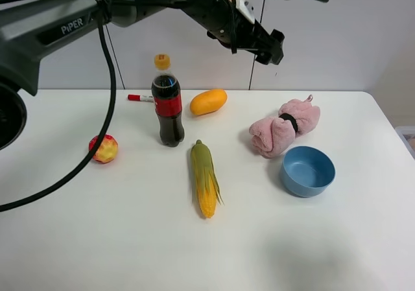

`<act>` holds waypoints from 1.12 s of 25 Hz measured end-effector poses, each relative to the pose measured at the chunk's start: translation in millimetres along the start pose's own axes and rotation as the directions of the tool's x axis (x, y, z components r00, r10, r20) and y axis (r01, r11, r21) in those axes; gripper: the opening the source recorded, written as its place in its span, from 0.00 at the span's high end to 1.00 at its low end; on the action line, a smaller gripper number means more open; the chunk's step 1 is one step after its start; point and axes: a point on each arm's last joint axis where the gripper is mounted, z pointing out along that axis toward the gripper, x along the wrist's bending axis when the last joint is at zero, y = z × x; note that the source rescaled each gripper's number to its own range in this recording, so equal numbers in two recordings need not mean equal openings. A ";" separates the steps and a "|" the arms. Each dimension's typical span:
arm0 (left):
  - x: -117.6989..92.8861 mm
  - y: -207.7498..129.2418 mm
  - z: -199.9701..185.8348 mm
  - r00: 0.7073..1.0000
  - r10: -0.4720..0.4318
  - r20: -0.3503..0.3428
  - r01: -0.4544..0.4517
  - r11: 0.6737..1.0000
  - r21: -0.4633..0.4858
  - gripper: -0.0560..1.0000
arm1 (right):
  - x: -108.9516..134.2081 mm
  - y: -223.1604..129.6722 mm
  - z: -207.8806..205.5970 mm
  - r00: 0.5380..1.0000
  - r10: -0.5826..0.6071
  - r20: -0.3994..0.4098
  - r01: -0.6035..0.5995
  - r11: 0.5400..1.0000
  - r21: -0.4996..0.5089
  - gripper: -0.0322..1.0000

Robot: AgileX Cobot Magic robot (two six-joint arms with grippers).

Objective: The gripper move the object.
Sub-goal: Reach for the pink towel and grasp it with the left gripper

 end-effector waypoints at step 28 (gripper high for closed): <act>-52.3 -77.8 127.0 0.999 -0.033 0.040 0.034 0.999 -0.022 0.00 | 0.0 0.0 0.0 1.000 0.000 0.000 0.000 1.000 0.000 0.00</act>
